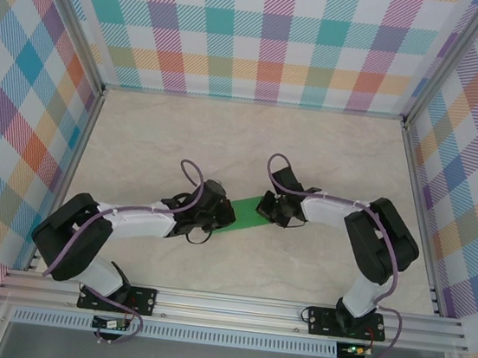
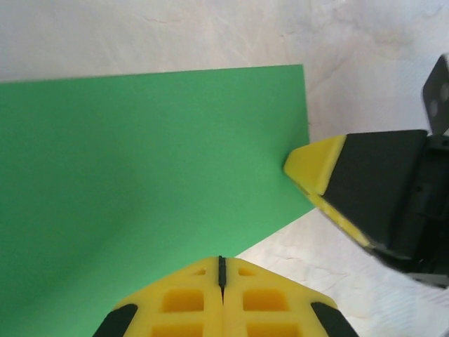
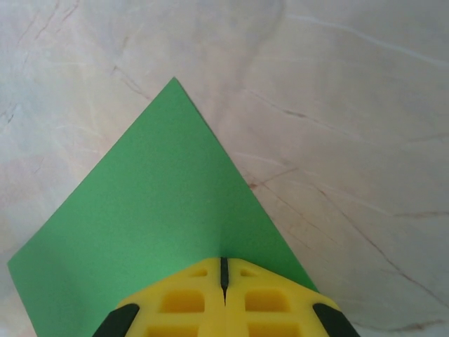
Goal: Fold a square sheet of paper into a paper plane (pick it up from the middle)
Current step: Rotate the square sheet of paper at the center of the table.
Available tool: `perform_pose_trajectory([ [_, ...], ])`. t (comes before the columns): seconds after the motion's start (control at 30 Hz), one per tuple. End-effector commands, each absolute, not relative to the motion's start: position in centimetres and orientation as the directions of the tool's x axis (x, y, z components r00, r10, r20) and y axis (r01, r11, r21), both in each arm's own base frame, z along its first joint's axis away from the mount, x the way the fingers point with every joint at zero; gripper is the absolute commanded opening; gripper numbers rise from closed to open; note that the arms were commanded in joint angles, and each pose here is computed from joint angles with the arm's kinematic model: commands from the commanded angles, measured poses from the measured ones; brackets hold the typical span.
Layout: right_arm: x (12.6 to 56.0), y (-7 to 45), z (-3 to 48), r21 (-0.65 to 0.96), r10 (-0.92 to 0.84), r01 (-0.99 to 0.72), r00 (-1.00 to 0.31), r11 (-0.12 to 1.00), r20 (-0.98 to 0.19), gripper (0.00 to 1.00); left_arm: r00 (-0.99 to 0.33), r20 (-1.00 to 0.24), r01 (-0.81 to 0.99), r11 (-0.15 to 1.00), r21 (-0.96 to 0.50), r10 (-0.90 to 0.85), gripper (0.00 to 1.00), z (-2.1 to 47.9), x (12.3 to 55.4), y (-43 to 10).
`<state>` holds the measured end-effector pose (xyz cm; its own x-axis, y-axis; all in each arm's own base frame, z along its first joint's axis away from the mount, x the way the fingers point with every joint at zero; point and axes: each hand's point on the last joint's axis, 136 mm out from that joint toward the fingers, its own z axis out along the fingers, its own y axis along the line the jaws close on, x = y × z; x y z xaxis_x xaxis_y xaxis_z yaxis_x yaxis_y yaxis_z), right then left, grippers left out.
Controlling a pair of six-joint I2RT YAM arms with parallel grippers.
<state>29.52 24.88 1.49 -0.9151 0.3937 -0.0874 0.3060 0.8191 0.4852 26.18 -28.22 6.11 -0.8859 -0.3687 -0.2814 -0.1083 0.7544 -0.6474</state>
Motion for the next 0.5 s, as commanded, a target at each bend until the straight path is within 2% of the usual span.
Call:
perform_pose_trajectory([
  [0.0, 26.9, 21.8, -2.0, 0.339, 0.497, 0.464, -0.868, 0.818, -0.012, 0.00, -0.835, -0.222, -0.192, 0.645, -0.740, -0.504, 0.00, 6.5, 27.2, -30.3],
  [0.23, 25.8, 21.3, -3.4, 0.311, 0.518, 0.501, -0.855, 0.808, 0.029, 0.00, -0.795, -0.140, -0.288, 0.570, -0.769, -0.590, 0.00, 3.5, 26.4, -31.6],
  [0.47, 24.8, 20.5, -4.5, 0.271, 0.518, 0.508, -0.855, 0.817, 0.040, 0.00, -0.751, -0.174, -0.327, 0.588, -0.739, -0.637, 0.00, 2.2, 26.4, -29.7],
])
